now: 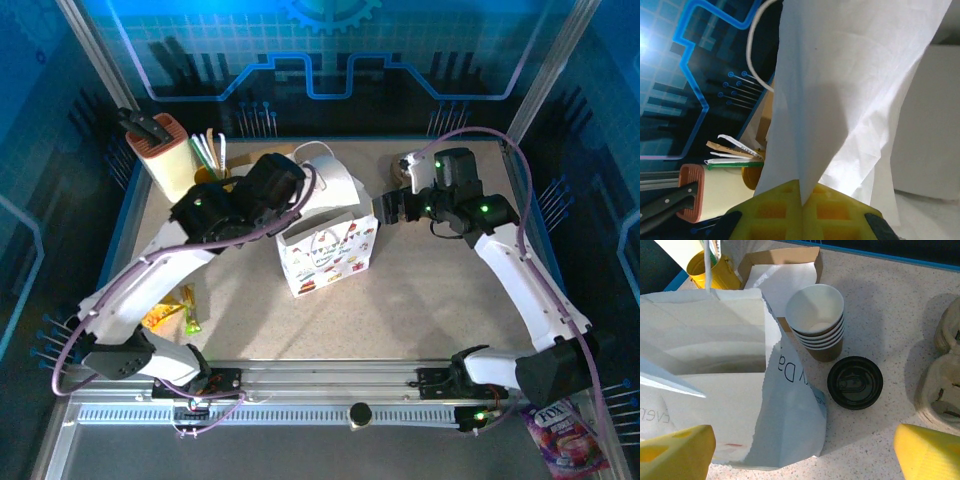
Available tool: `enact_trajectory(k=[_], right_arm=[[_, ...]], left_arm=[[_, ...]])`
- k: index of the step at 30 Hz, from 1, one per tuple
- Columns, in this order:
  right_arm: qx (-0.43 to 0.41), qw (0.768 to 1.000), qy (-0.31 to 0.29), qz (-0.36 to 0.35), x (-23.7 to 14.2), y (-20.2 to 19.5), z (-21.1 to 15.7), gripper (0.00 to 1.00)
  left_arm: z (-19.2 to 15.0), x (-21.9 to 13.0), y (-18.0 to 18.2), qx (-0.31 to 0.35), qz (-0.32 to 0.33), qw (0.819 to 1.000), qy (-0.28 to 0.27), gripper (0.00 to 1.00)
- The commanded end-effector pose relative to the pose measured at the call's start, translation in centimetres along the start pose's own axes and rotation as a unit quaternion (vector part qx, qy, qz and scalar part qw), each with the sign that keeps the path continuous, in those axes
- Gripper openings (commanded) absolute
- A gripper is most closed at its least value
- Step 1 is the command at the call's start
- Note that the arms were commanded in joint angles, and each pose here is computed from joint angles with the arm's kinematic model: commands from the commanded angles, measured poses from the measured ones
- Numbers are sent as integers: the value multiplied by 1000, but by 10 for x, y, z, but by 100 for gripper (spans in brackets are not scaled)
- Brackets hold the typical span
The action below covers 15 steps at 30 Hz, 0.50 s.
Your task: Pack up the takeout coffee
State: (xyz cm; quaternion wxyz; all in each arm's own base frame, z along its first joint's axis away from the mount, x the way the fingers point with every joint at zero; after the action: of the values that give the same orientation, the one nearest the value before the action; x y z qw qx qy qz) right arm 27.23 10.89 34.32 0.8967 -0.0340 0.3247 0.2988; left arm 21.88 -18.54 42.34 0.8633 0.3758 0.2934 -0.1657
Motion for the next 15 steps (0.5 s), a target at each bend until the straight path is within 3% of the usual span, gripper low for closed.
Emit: enact_trajectory(k=[1,9,15], right_arm=[[-7,1000,-22,3,-10,0,4,93],[-3,1000,-23,1,-10,-2,4,93],[-1,1000,-21,-1,-11,-2,1,93]], left_arm=[[4,-3,0,38,20,999,15,0],[19,25,-34,93,-9,995,44,2],[28,35,-45,84,-32,995,35,13]])
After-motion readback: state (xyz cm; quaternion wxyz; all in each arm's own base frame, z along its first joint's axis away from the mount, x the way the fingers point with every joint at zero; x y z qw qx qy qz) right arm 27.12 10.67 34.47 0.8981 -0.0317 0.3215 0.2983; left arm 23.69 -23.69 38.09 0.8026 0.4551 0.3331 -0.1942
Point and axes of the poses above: each hand's point on the last joint's axis, 136 mm out from that joint toward the fingers, its own x axis out along the fingers, its own y axis along the line the jaws close on, z = x × y, the point moved 10 cm from there along -x, back along the fingers, and after that the axes turned 7 degrees about -x, right-handed, at the moved point
